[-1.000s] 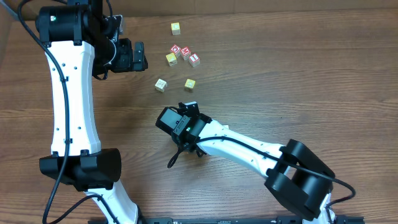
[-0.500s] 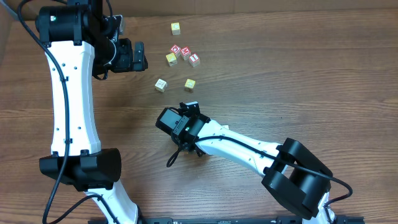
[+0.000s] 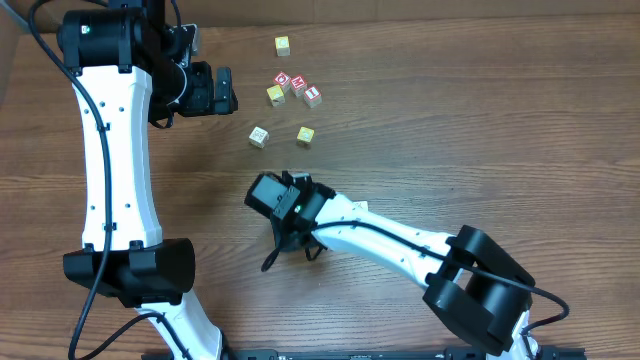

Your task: Flip 5 blocks

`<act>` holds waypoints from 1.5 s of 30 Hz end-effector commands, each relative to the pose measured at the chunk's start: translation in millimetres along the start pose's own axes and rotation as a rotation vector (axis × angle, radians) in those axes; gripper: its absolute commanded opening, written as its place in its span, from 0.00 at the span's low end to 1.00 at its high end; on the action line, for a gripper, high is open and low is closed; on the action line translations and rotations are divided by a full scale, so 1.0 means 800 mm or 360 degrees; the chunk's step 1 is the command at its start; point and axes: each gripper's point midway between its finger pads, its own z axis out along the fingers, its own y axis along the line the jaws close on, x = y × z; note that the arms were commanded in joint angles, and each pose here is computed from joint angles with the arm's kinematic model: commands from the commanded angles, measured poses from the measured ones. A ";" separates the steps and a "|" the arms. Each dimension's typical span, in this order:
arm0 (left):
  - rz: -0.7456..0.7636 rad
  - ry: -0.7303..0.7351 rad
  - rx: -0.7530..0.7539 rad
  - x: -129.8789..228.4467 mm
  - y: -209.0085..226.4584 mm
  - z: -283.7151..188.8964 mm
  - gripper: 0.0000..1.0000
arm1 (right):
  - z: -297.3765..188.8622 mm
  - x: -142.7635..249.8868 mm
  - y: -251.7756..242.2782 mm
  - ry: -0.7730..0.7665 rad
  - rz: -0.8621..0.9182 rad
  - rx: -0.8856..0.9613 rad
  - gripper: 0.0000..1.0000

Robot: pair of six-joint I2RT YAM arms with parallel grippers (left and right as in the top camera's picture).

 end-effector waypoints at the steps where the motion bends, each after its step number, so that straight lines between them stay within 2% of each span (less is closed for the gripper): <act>1: 0.0025 0.0025 -0.0008 0.001 -0.001 0.006 1.00 | 0.010 0.016 -0.002 0.0007 0.0047 -0.0025 0.04; 9: 0.0025 0.0025 -0.0008 0.001 -0.001 0.006 1.00 | 0.022 -0.014 -0.033 -0.0185 0.0092 0.0101 0.04; 22: 0.0024 0.0025 -0.0008 0.001 -0.001 0.006 1.00 | 0.021 -0.024 -0.045 -0.0184 0.0136 0.0118 0.04; 28: 0.0024 0.0025 -0.0008 0.001 -0.001 0.006 1.00 | 0.010 -0.025 -0.003 -0.0115 0.0113 -0.0113 0.04; 33: 0.0024 0.0025 -0.0008 0.001 -0.001 0.006 1.00 | 0.001 -0.048 0.017 -0.0229 0.0078 -0.0206 0.04; 45: 0.0024 0.0025 -0.0008 0.001 -0.001 0.006 1.00 | 0.007 -0.071 -0.014 -0.0427 0.0105 0.0002 0.04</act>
